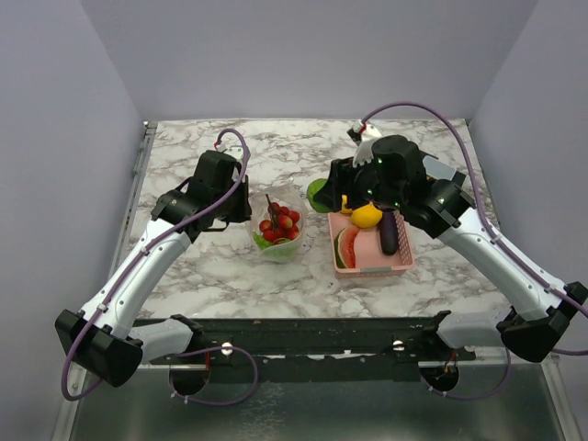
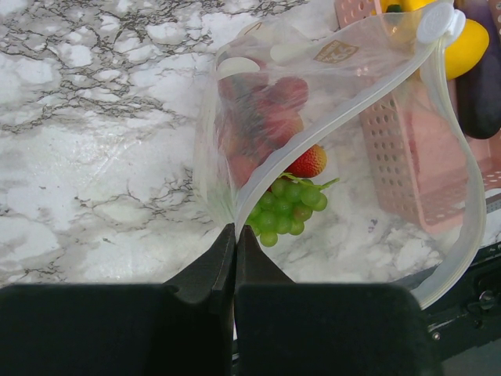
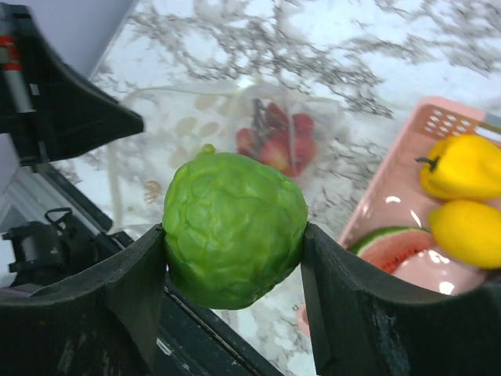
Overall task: Place the food in the zip-top bag and seal the zipper
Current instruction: Place the fake fruit in the zipper food storage bag.
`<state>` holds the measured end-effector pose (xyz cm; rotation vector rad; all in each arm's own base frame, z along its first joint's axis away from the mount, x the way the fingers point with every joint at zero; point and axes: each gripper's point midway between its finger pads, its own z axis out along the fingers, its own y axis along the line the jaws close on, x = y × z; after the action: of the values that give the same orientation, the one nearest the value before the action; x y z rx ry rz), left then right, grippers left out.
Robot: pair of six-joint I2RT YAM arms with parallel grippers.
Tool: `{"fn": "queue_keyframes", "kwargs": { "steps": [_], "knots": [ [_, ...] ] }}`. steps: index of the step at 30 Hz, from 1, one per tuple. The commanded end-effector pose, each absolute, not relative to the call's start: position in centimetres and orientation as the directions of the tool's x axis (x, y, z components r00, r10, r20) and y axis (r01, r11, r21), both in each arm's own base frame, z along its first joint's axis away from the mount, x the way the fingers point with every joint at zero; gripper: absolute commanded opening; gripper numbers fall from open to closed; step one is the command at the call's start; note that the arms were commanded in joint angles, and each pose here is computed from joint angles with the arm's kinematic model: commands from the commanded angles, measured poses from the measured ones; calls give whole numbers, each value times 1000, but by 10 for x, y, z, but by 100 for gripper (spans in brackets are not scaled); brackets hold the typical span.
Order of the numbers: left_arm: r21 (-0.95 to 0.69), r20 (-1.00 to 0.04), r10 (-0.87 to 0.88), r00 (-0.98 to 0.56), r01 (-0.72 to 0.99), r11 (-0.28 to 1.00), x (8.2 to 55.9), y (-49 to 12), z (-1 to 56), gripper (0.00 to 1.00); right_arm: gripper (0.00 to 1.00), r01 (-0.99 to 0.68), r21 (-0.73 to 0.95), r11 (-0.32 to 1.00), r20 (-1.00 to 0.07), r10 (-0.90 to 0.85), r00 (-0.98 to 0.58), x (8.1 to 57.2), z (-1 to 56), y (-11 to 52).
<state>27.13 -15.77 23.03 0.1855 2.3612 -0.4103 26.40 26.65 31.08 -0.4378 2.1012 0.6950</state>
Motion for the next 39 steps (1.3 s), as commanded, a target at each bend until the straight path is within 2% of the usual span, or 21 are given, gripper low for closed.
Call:
{"fn": "queue_keyframes", "kwargs": {
  "steps": [1,10,21,32,39],
  "knots": [
    [-263,-698,4,-716,261,929,274,-162,240,0,28,-650,294,701,-868,-89,-488,257,341,304],
    [-269,-697,4,-717,267,925,272,-163,242,0,28,-681,218,699,-871,-176,-459,258,332,341],
    [-270,-698,8,-717,273,923,272,-164,244,0,28,-671,134,729,-818,-300,-490,265,283,371],
    [-272,-698,11,-716,279,921,269,-163,245,0,50,-590,50,806,-779,-339,-528,282,248,372],
    [-267,-697,14,-717,278,923,269,-162,244,0,73,-583,60,811,-782,-325,-532,286,247,378]
  ]
}}
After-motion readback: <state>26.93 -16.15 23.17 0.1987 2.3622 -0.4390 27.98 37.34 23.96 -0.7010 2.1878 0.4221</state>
